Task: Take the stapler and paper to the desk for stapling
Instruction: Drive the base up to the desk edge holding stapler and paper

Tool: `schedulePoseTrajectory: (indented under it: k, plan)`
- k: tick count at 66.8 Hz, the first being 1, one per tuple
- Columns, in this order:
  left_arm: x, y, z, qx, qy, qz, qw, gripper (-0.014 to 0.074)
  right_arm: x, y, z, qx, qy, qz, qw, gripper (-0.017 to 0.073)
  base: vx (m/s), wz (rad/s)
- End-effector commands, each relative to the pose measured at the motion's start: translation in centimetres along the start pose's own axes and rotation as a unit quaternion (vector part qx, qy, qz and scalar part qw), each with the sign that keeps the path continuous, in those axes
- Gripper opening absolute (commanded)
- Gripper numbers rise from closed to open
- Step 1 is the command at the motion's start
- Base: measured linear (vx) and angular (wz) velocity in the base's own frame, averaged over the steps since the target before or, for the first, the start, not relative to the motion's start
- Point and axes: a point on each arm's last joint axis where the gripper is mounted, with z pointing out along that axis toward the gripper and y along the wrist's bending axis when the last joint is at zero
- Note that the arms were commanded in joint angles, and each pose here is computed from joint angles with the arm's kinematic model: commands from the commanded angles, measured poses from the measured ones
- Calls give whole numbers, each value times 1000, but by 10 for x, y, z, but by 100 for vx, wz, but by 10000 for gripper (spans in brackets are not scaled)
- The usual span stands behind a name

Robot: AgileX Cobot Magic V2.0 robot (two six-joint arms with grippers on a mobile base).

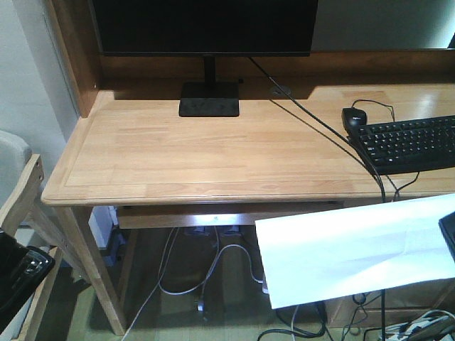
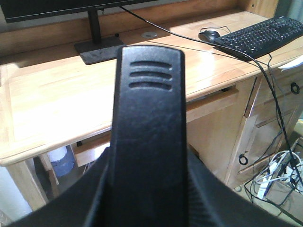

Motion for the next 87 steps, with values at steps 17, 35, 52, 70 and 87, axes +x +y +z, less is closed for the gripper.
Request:
schedulePoseTrajectory:
  k: [17,35,52,70,87]
  plan:
    - [-20,0,-4,-1,-72,-4,997,-7,-5,13,4,-43,-11,-3,999,-6,9,-4]
    - [-20,0,-4,-1,-72,-4,997,-7,-5,13,4,-43,-12,-3,999,-6,10,-3]
    - [-20,0,-4,-1,-72,-4,997,-7,-5,13,4,-43,-12,-3,999,-6,9,-1]
    - [-20,0,-4,-1,-72,-4,997,-7,-5,13,4,-43,-12,-3,999,-6,9,0]
    - [-20,0,-4,-1,-72,-4,997,-7,-5,13,4,-43,-12,-3,999,-6,7,1]
